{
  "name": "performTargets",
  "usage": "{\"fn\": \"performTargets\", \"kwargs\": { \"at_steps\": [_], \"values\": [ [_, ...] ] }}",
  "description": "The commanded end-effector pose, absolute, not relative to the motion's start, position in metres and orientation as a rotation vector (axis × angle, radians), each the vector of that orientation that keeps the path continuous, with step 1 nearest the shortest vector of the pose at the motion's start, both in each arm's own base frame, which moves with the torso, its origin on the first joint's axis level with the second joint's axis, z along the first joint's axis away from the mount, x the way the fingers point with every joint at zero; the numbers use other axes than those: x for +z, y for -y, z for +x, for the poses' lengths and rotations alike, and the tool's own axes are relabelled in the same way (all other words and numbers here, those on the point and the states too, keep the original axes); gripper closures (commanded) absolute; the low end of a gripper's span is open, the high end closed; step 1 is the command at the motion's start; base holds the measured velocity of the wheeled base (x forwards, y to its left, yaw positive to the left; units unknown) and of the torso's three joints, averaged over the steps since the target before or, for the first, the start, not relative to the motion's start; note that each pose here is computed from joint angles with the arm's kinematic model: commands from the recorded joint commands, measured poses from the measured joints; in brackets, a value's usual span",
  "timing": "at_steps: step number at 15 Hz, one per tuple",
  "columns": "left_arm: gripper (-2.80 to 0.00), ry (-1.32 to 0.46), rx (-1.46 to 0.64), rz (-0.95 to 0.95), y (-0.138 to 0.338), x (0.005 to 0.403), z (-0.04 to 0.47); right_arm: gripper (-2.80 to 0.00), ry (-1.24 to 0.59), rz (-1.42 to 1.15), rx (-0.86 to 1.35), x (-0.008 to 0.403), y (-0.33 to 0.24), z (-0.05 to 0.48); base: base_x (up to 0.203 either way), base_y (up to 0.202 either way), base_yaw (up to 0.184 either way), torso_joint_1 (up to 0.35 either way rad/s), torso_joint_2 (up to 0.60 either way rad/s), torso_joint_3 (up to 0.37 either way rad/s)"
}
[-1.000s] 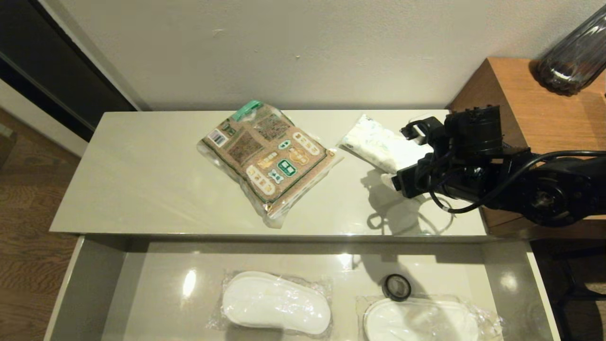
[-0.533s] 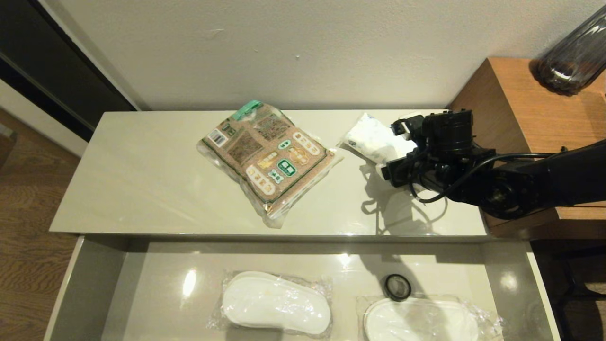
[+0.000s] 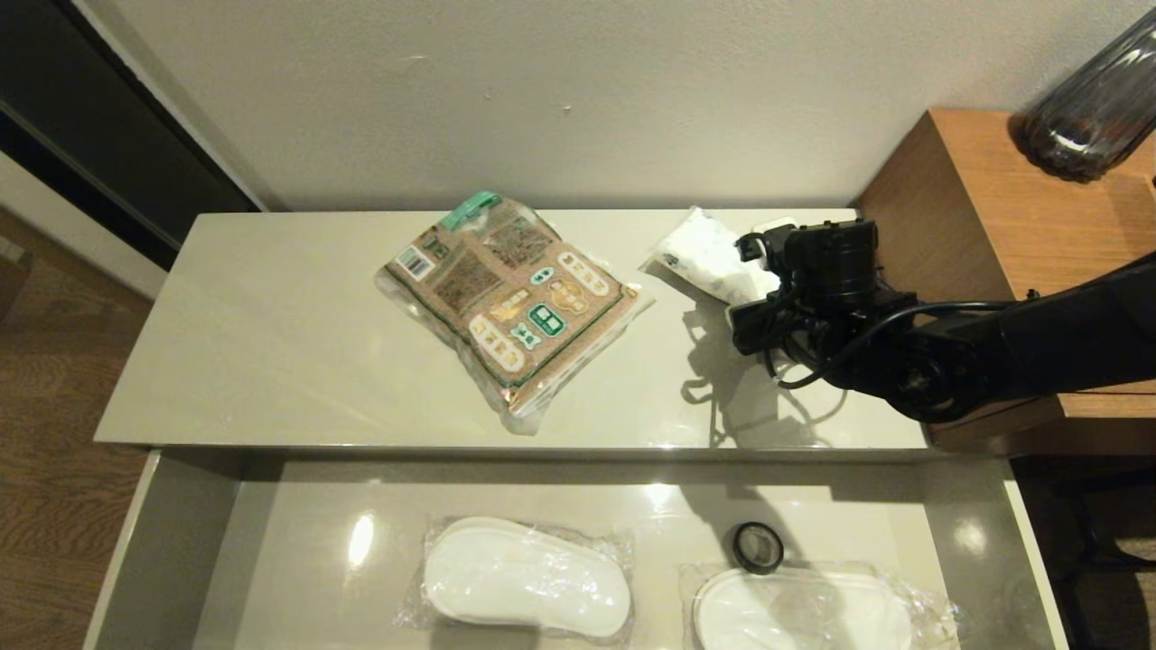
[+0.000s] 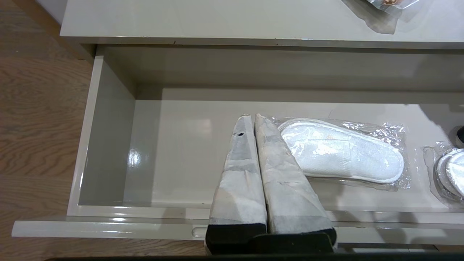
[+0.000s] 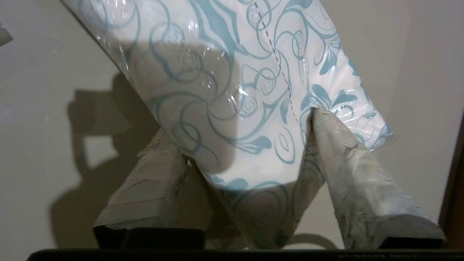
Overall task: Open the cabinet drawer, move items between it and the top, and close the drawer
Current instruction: Pick up the tissue on the table
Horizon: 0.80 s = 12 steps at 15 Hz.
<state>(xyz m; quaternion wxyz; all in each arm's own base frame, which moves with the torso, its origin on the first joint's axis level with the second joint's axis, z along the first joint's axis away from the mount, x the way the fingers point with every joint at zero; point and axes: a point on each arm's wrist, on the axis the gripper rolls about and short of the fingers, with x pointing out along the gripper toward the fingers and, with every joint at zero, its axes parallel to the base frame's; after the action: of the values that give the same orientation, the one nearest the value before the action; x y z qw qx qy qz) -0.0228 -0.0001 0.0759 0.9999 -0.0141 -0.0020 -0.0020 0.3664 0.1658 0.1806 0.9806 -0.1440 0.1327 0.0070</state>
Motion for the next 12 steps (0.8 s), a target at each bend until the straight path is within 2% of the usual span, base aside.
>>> {"fn": "performTargets", "kwargs": {
  "at_steps": [1,4,8,12],
  "values": [
    [0.0,0.003,-0.005,-0.029,0.0,0.076,-0.023,0.0,-0.256,-0.281,0.018,0.189,-0.166,0.357,0.0,0.0,0.0,0.0,0.0,0.0],
    [0.0,0.003,-0.005,-0.029,0.0,0.076,-0.023,0.0,-0.267,-0.243,0.007,0.194,-0.166,0.339,0.0,0.0,0.0,0.0,0.0,0.0],
    [0.0,0.003,-0.005,-0.029,0.0,0.076,-0.023,0.0,-0.334,-0.101,0.024,0.228,-0.149,0.276,0.0,0.0,0.0,0.0,0.0,0.0],
    [0.0,0.003,-0.005,-0.029,0.0,0.076,-0.023,0.0,-0.487,0.025,0.03,0.251,-0.107,0.194,0.0,0.0,0.0,0.0,0.0,0.0]
  ]
}}
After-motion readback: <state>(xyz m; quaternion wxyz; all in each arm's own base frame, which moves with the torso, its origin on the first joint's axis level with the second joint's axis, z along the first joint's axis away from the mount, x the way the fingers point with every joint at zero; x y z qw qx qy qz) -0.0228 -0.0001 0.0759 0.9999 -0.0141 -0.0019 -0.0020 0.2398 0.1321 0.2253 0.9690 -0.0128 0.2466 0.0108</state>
